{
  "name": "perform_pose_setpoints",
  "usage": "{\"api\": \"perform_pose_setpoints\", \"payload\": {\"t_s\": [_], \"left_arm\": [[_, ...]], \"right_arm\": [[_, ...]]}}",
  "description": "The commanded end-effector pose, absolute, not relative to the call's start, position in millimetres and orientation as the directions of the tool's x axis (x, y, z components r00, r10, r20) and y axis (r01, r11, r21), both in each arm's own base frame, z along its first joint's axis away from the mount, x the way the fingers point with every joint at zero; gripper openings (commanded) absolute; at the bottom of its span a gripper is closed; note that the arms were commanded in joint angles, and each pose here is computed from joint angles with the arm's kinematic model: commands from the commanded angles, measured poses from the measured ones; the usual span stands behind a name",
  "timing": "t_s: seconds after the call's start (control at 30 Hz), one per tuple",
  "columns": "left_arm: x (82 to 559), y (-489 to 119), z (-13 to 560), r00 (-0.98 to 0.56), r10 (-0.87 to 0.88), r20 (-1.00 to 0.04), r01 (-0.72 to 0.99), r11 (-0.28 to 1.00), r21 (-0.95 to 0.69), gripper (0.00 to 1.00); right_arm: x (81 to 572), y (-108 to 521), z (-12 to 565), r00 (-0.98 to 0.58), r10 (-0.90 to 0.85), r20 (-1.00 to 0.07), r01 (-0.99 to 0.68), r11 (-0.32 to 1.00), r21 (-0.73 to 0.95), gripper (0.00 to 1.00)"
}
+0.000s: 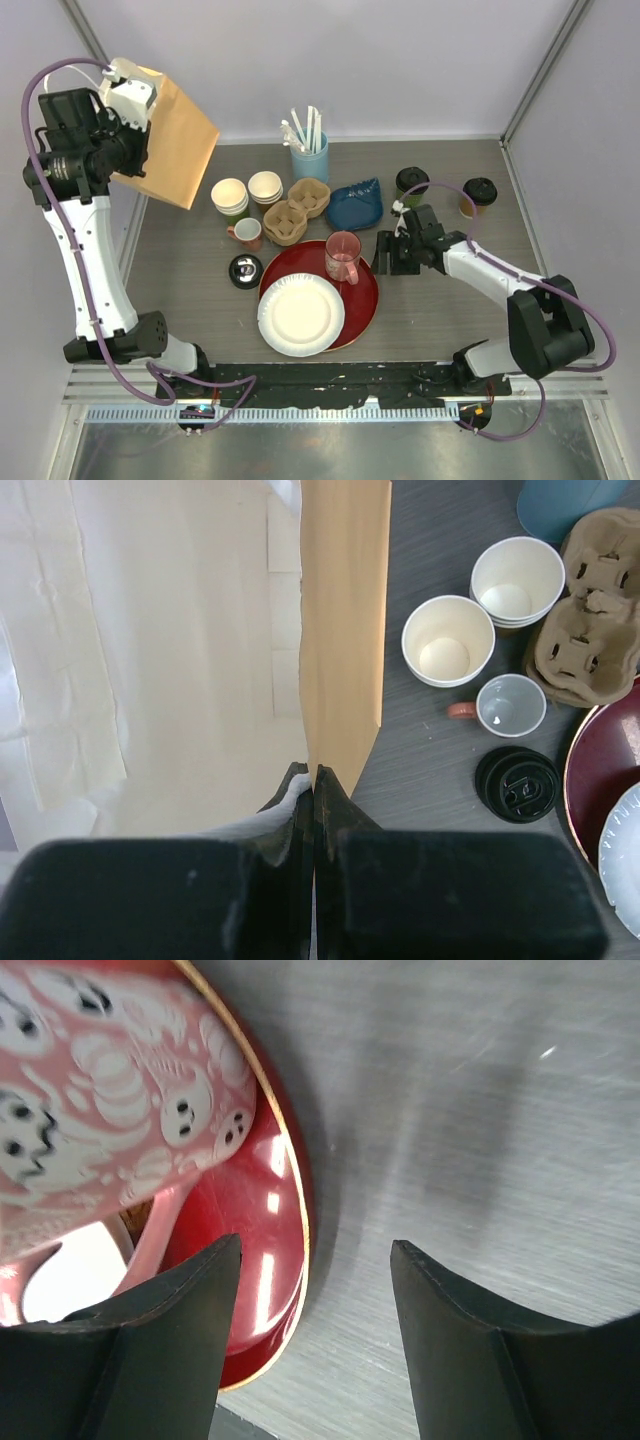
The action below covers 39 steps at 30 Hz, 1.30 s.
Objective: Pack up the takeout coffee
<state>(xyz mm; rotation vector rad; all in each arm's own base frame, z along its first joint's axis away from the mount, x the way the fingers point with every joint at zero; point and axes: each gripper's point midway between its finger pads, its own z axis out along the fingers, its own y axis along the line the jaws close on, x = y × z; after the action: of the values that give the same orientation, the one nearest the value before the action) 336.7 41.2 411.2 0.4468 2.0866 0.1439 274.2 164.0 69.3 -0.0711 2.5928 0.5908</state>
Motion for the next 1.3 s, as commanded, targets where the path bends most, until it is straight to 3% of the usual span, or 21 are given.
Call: {"api": "perform_pose_setpoints", "payload": {"t_s": [0.0, 0.13, 0.3, 0.63, 0.97, 1.27], "left_arm": [[332, 34, 446, -0.356, 0.365, -0.860, 0.230, 0.927, 0.298, 0.00], [326, 32, 448, -0.350, 0.370, -0.861, 0.236, 0.924, 0.301, 0.00], [326, 32, 448, -0.349, 0.368, -0.862, 0.235, 0.925, 0.300, 0.00], [329, 32, 447, -0.352, 0.362, -0.863, 0.235, 0.927, 0.293, 0.00], [334, 30, 450, -0.343, 0.363, -0.866, 0.244, 0.925, 0.292, 0.00], [337, 29, 447, -0.346, 0.370, -0.863, 0.259, 0.921, 0.291, 0.00]], "right_arm": [[255, 176, 49, -0.910, -0.008, -0.415, -0.198, 0.888, 0.416, 0.65], [250, 178, 37, -0.923, -0.004, -0.384, -0.182, 0.885, 0.429, 0.49], [239, 197, 28, -0.935, -0.032, -0.352, -0.205, 0.861, 0.466, 0.40], [223, 217, 27, -0.948, 0.039, -0.315, -0.118, 0.879, 0.463, 0.09], [219, 267, 38, -0.934, 0.021, -0.357, -0.141, 0.895, 0.422, 0.01], [259, 304, 57, -0.875, 0.206, -0.439, -0.066, 0.846, 0.529, 0.01]]}}
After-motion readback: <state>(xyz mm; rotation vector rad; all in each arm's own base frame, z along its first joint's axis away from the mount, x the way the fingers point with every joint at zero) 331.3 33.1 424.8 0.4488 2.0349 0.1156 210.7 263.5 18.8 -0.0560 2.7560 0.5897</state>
